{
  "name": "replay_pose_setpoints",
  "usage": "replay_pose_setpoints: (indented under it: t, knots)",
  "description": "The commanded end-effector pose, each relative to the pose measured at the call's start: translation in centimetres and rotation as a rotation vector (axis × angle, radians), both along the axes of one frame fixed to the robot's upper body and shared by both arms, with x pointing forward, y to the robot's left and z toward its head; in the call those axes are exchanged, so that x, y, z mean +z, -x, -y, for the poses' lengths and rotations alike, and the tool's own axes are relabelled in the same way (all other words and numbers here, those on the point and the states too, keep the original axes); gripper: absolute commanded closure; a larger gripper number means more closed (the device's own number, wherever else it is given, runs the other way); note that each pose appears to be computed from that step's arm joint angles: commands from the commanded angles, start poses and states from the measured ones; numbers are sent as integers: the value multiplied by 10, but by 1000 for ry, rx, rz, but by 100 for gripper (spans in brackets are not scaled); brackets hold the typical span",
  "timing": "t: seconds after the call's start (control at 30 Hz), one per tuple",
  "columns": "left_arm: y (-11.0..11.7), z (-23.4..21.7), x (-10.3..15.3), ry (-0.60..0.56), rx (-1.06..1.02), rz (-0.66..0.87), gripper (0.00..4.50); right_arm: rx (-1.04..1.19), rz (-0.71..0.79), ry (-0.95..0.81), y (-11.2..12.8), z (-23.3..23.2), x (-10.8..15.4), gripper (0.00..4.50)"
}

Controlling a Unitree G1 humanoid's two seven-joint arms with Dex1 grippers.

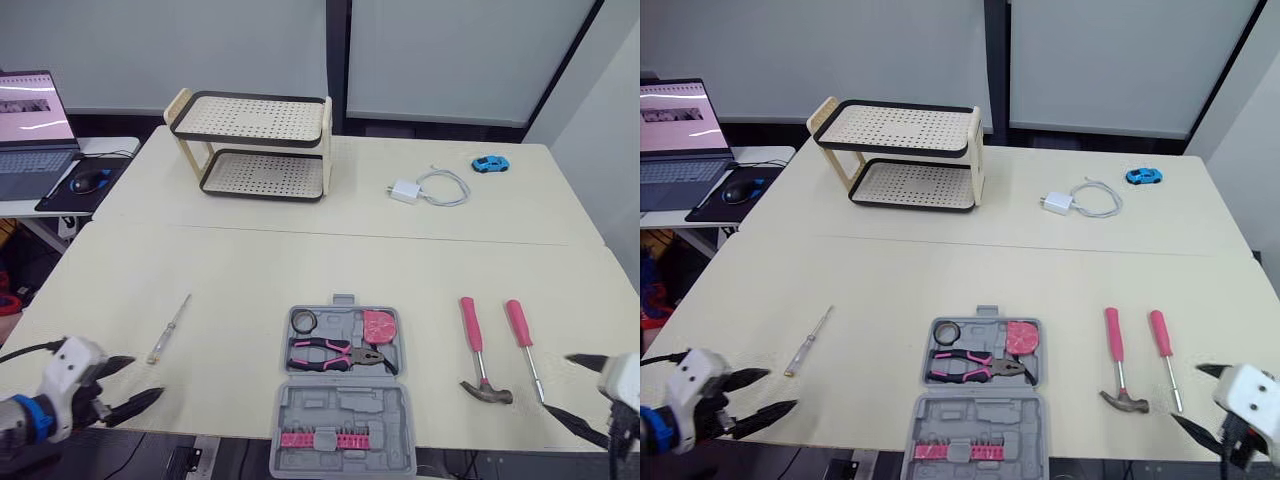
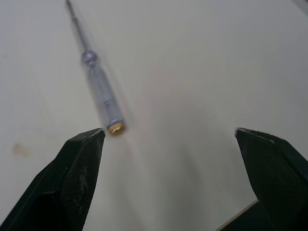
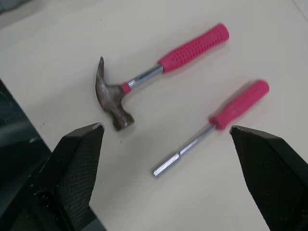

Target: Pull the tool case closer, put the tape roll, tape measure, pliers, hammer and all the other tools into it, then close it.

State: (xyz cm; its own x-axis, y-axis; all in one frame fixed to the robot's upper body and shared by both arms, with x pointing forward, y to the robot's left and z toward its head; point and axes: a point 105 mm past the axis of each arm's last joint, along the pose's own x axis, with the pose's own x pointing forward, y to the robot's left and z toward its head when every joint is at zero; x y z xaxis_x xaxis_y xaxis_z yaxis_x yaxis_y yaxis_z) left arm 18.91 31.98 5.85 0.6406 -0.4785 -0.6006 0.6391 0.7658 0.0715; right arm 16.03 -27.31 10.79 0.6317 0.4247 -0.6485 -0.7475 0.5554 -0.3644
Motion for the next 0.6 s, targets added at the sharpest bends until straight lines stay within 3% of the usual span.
replay_pose_setpoints:
  t: [0.03, 0.07, 0.2, 0.53, 0.6]
  knots:
    - [-3, 43, 3, 31, -183, -3, 0, 93, -3, -35, -9, -25, 4, 66]
    - [-3, 54, 2, 36, -249, -6, 0, 121, -14, -45, -12, -33, 1, 96]
    - [-13, 80, -4, 34, -393, 7, 120, 205, -27, -59, -26, -56, -15, 216]
    - [-30, 117, -27, 9, -628, 5, 437, 334, -87, -54, -43, -96, -57, 408]
    - [-31, 122, -31, 18, -645, -2, 450, 351, -97, -52, -45, -102, -63, 445]
